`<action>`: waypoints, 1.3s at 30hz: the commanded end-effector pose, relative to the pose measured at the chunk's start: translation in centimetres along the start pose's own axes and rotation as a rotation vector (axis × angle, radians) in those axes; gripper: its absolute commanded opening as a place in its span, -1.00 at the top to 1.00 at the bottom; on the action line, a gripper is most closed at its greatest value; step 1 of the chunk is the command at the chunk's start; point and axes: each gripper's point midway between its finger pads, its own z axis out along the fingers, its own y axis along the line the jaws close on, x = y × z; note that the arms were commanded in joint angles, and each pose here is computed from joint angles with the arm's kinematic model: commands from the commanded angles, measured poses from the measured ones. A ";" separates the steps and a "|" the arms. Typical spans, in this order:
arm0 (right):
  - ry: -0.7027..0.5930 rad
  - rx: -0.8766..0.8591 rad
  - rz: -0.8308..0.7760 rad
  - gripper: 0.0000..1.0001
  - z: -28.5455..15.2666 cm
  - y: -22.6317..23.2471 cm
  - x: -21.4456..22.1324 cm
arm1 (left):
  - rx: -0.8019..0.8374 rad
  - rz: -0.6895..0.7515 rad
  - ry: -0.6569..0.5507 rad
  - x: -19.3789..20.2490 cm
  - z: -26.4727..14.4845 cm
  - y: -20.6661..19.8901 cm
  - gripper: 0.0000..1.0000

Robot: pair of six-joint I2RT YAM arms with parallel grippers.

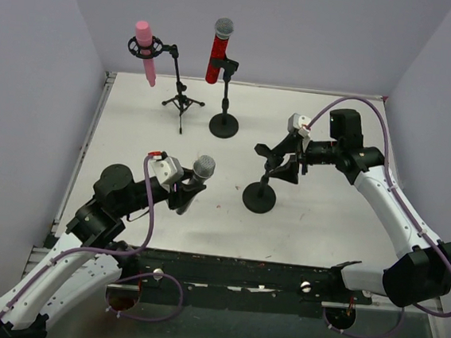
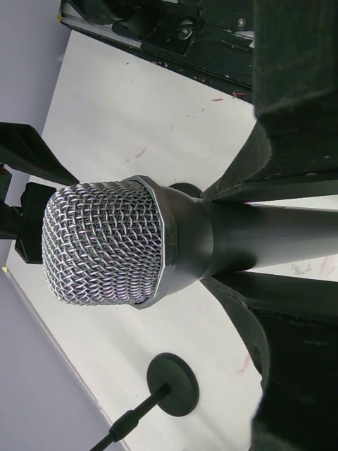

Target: Attach the microphones to the stand

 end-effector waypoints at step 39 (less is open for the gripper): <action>-0.044 -0.049 -0.031 -0.52 -0.3 1.6 -1.6 | 0.188 0.037 -0.165 -11.2 14.4 3.8 1.00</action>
